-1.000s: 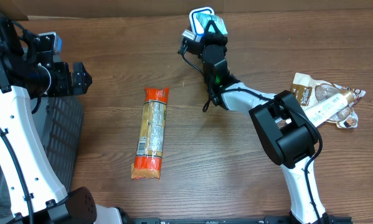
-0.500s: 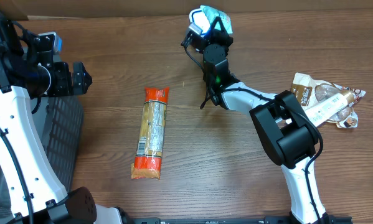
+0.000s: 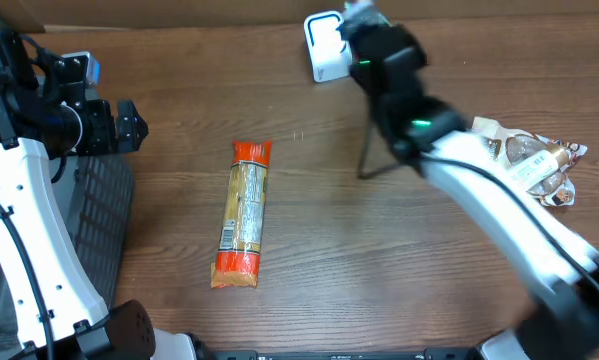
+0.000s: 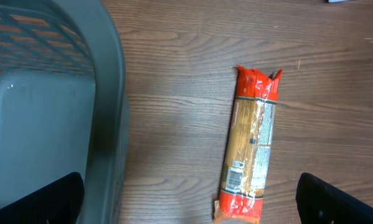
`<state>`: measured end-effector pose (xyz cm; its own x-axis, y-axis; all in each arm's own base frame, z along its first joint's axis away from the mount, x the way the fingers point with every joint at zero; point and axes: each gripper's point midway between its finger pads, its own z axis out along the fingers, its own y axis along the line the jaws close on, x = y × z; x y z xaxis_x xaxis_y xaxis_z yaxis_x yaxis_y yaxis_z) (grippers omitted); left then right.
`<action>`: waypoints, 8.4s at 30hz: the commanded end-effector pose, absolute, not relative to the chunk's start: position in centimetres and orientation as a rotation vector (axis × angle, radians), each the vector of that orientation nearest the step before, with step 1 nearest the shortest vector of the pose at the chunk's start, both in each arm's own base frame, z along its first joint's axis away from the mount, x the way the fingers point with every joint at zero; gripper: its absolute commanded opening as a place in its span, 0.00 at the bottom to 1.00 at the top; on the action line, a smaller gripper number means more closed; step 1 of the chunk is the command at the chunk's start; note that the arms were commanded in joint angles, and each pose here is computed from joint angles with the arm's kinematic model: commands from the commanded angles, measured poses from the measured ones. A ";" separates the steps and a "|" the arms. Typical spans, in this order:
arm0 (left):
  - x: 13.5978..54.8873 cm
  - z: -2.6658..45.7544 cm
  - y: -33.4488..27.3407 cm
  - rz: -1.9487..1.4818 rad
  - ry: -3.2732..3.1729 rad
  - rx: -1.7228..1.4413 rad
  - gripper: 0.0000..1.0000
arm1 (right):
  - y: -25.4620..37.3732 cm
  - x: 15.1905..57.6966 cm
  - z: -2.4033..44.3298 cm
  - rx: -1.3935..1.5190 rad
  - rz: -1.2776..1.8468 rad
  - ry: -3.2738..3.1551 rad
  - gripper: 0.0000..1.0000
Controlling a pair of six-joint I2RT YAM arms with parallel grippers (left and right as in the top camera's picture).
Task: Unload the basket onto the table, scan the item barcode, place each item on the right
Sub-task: 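Hold the teal packet in front of the white scanner, then move the teal packet right and release it beside the pouch, then reach the right gripper over to the spaghetti package, then grasp the spaghetti package with the right gripper and lift it, then carry the spaghetti package up to the white scanner, then hold the spaghetti package in front of the white scanner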
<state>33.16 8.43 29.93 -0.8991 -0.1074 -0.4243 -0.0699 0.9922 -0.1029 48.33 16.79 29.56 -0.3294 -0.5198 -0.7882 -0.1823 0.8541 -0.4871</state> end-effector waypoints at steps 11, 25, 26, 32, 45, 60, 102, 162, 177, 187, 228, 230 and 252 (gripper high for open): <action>33.4 29.9 8.2 -0.132 2.690 -0.090 1.00 | 0.0 38.2 21.8 0.336 0.398 2.534 0.04; 33.4 29.9 8.2 -0.133 2.691 -0.090 0.99 | -10.0 35.6 10.7 0.752 0.261 2.629 0.49; 33.4 29.9 8.2 -0.133 2.691 -0.090 1.00 | -10.2 35.5 10.8 0.757 0.252 2.627 0.49; 33.4 29.9 8.2 -0.133 2.690 -0.090 1.00 | -10.6 36.0 13.9 0.787 0.222 2.588 0.50; 33.4 29.9 8.2 -0.133 2.691 -0.091 0.99 | 7.5 39.2 21.1 0.188 0.978 2.508 0.98; 33.4 29.9 8.2 -0.133 2.690 -0.090 0.99 | 32.9 34.7 9.9 -0.268 1.242 2.761 1.00; 33.4 29.9 8.2 -0.133 2.690 -0.090 1.00 | 38.8 32.6 4.9 -0.448 0.937 2.791 0.12; 33.4 29.9 8.2 -0.133 2.690 -0.090 0.99 | 25.1 29.5 1.8 -0.864 0.778 3.051 0.73; 33.4 29.9 8.2 -0.133 2.690 -0.090 1.00 | 27.8 29.6 5.3 -0.786 1.206 2.938 0.10; 33.4 29.9 8.2 -0.132 2.690 -0.090 0.99 | 26.8 33.8 22.2 -0.723 1.722 2.316 0.06; 33.4 29.9 8.2 -0.133 2.690 -0.090 1.00 | 27.6 55.2 28.4 -0.951 -0.582 1.566 0.04; 33.4 29.9 8.2 -0.133 2.690 -0.090 1.00 | 28.0 56.4 27.5 -1.019 -0.598 1.498 0.04; 33.4 29.9 8.2 -0.132 2.690 -0.090 1.00 | 30.7 61.0 21.3 -1.184 -0.676 1.168 0.04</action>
<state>33.15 8.44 29.92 -0.8993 -0.1070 -0.4240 -0.0698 0.9923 -0.1025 60.67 30.58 15.53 0.2567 -0.9012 -0.3491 -0.2732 0.2788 -0.9207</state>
